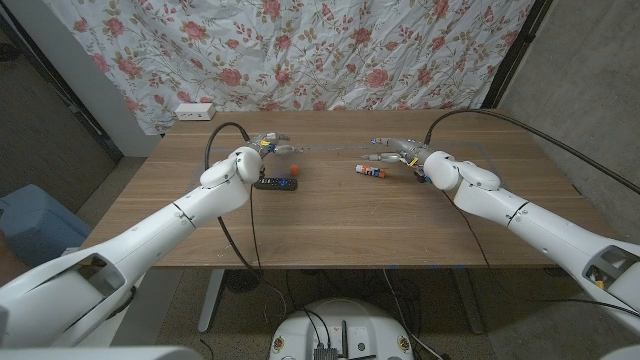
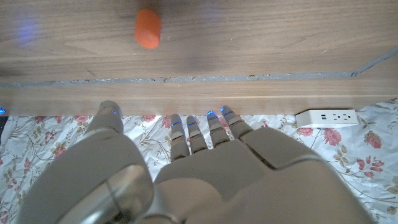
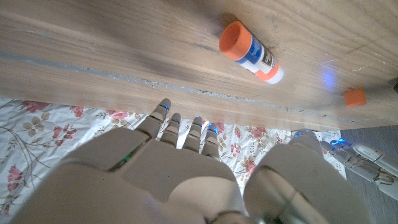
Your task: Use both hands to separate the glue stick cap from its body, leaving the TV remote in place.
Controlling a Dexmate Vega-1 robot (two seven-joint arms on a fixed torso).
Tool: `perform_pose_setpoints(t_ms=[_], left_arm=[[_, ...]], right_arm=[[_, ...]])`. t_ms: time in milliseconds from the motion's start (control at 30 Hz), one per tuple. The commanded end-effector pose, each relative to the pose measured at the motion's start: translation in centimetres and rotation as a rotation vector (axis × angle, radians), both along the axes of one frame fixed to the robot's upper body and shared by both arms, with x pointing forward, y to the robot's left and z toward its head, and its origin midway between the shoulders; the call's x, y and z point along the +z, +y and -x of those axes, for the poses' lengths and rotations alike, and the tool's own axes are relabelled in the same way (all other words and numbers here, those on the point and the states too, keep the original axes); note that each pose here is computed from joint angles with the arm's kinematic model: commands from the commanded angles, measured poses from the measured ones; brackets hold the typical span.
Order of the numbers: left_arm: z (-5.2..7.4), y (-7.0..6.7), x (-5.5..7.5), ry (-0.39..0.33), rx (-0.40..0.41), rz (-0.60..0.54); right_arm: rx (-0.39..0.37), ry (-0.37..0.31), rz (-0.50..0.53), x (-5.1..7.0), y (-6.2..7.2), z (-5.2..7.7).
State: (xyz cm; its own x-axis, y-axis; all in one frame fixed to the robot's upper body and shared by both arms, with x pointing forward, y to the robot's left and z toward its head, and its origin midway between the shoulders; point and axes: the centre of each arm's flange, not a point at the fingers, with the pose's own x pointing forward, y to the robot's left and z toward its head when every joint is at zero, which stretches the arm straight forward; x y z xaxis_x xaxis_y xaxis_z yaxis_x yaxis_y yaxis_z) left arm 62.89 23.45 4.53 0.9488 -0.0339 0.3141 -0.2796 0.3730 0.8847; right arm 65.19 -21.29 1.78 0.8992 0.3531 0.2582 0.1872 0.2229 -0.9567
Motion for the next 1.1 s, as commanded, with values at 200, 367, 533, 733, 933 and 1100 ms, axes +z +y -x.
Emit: perform_pose_setpoints(t_ms=[200,367,533,733,933,1100], left_arm=[[-0.6,1.5,-1.8,-0.095,-0.086,0.274],[-1.1,1.7,-2.2,-0.128,-0.127,0.361],[-1.6,1.5,-2.7,-0.155,-0.166,0.421],[-1.9,2.1,-3.2,-0.155,-0.213,0.508],[-2.0,2.8,-4.1,-0.185,-0.240,0.584],[-2.0,3.1,-5.1,-0.196,-0.259,0.682]], right_arm=[[0.047,-0.001,-0.239,-0.8,-1.5,0.0],[0.050,-0.012,-0.310,-0.8,-2.1,0.4],[0.069,-0.017,-0.404,-1.0,-3.0,0.6],[0.109,-0.004,-0.511,-1.1,-3.9,0.3],[0.152,0.019,-0.603,-1.3,-4.4,-0.1],[0.195,0.028,-0.676,-1.5,-4.5,-0.4]])
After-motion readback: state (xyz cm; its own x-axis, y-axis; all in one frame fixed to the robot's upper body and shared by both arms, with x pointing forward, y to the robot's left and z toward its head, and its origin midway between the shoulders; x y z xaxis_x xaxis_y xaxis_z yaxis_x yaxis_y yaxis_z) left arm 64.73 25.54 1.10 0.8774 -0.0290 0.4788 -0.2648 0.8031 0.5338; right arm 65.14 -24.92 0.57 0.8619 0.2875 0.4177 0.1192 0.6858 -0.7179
